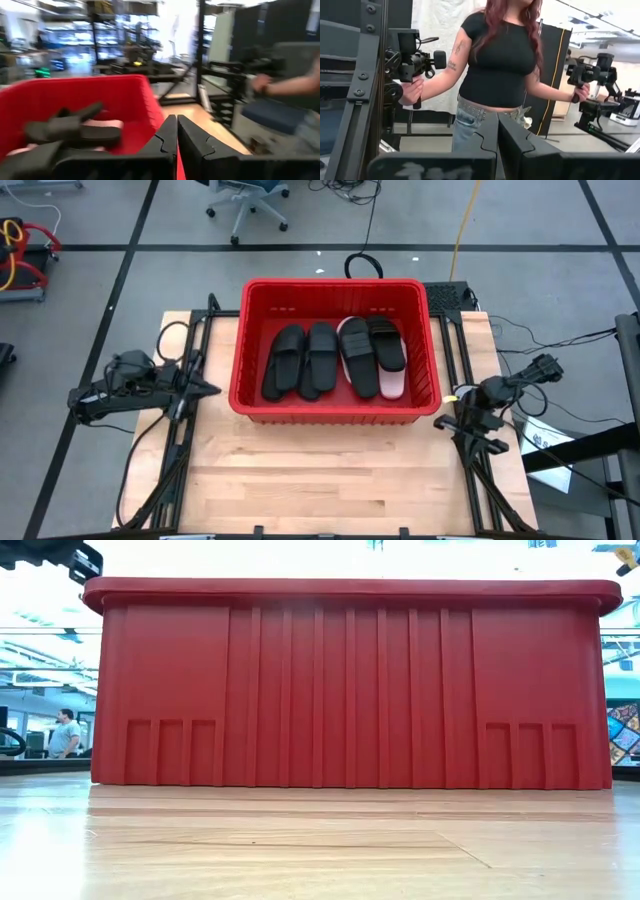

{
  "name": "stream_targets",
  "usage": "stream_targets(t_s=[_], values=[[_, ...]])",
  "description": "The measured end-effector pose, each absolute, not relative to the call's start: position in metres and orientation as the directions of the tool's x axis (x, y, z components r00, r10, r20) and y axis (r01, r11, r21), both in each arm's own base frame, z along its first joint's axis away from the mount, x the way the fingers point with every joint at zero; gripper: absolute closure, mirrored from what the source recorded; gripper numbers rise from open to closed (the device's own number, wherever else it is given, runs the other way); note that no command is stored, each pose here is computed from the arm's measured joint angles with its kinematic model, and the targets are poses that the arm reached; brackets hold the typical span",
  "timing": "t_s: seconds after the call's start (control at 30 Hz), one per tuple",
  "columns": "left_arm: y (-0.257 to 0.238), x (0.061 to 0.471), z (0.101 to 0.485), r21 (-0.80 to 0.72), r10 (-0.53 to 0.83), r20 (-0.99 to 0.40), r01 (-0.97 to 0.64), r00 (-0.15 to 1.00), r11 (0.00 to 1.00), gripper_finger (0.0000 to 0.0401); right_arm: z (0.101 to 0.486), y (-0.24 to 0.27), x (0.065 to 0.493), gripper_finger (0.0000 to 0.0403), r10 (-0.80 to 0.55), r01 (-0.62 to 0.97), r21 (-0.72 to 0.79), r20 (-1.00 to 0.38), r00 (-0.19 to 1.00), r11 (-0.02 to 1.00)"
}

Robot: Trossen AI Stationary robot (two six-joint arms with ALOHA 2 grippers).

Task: Pick and place slides into bin
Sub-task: Return to Home Position

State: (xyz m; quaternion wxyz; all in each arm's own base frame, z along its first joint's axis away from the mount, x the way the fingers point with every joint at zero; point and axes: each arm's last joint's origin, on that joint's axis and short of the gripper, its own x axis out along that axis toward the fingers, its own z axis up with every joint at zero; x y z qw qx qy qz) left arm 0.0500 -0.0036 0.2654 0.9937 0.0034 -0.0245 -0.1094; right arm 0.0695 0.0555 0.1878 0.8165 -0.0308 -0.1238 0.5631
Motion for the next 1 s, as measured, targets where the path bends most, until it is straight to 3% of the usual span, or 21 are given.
stream_targets(t_s=[0.13,0.37,0.53,0.87,1.0], values=[[-0.006,0.049,0.261,0.022,-0.316,0.008,0.315,0.949,0.949,0.0389,0.186,0.056,0.07,0.0403,0.928,-0.916,-0.172,0.153,0.339,0.363],[-0.006,0.058,0.252,0.045,-0.325,0.028,0.323,0.945,0.945,0.0392,0.186,0.056,0.07,0.0403,0.928,-0.916,-0.171,0.15,0.34,0.363],[-0.006,0.071,0.23,0.024,-0.411,0.053,0.411,0.91,0.911,0.039,0.186,0.056,0.07,0.0403,0.928,-0.916,-0.172,0.15,0.34,0.363],[-0.013,0.081,0.202,0.044,-0.689,0.096,0.689,0.718,0.724,0.0385,0.185,0.056,0.07,0.0403,0.928,-0.915,-0.172,0.15,0.341,0.364],[-0.014,0.082,0.195,0.045,-0.739,0.084,0.739,0.668,0.673,0.0391,0.185,0.056,0.07,0.0403,0.928,-0.915,-0.173,0.15,0.341,0.364]])
